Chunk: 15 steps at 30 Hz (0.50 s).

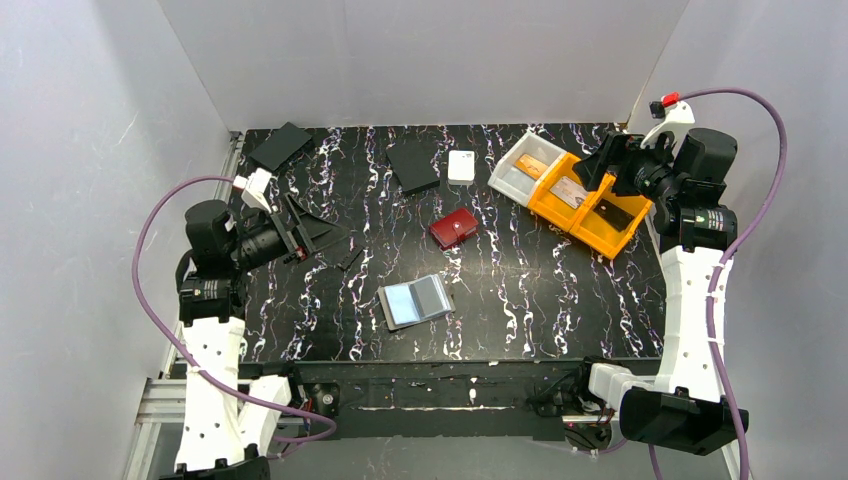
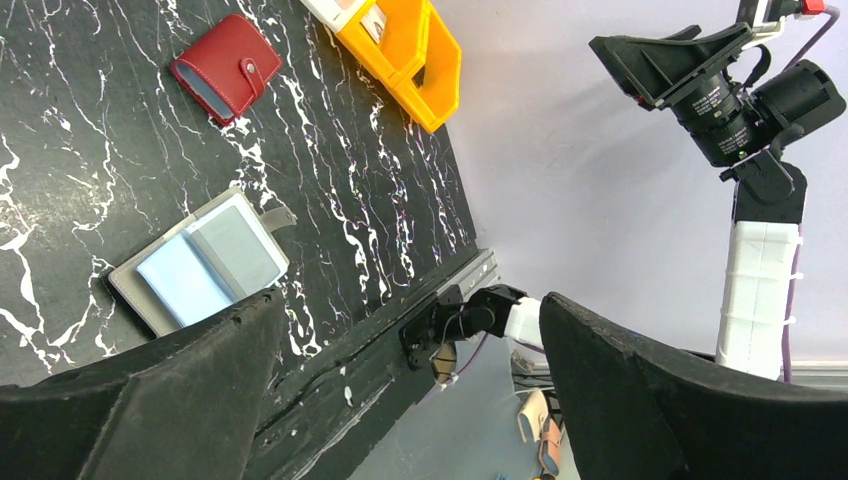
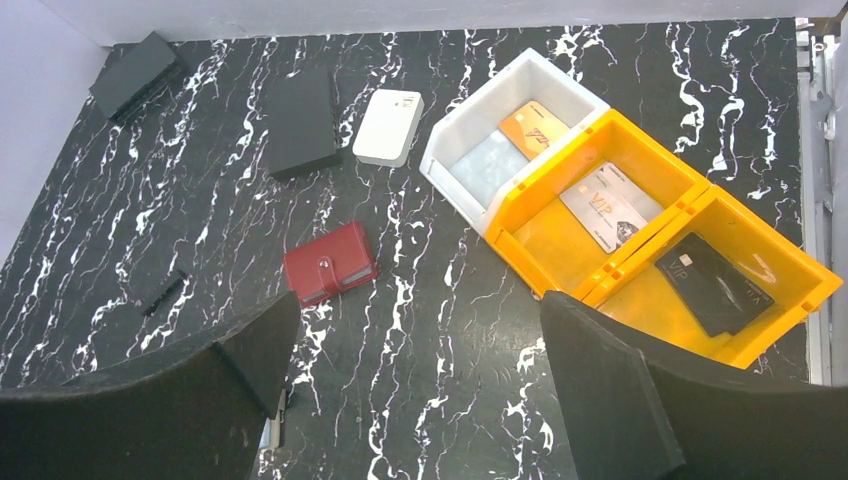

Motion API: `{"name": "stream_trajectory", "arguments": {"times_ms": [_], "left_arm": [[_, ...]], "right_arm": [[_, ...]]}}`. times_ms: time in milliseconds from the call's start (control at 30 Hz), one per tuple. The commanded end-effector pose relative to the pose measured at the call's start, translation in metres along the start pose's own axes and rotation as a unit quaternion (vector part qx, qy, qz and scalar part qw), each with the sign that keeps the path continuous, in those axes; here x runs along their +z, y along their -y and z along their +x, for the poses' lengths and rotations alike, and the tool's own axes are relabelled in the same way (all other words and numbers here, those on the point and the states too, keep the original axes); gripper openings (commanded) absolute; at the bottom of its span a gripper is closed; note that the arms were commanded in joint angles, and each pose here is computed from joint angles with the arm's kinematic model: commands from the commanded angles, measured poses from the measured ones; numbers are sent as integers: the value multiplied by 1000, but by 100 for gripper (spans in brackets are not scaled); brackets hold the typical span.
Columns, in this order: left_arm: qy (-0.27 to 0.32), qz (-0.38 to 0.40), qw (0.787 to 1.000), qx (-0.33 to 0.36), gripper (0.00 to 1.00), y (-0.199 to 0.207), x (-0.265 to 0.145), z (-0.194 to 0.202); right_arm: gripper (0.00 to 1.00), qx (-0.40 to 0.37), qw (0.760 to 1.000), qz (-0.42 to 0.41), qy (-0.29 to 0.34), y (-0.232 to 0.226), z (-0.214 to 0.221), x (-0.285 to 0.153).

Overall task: Take the credit cards out of the card holder
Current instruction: Reset both arms

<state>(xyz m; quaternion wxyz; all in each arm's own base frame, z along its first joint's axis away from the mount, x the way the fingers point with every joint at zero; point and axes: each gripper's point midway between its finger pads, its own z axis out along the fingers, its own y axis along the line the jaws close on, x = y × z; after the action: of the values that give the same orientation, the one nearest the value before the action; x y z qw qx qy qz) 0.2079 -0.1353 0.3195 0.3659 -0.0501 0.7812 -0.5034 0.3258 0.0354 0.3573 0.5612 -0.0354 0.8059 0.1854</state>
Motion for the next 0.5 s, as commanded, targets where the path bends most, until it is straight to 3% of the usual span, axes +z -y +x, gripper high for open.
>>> {"name": "stream_trajectory", "arguments": {"times_ms": [0,300,467], "left_arm": [[-8,11,1000,8,99,2,0,6],[-12,10,1000,5,99,1,2,9],[-45,13,998,29,99,10,17,26]], "right_arm": [[100,-6,1000,-12,16,-4,-7,0],[100,-3,1000,-19,16,-6,-7,1],[100,15,998,-66,11,-22,-3,3]]}}
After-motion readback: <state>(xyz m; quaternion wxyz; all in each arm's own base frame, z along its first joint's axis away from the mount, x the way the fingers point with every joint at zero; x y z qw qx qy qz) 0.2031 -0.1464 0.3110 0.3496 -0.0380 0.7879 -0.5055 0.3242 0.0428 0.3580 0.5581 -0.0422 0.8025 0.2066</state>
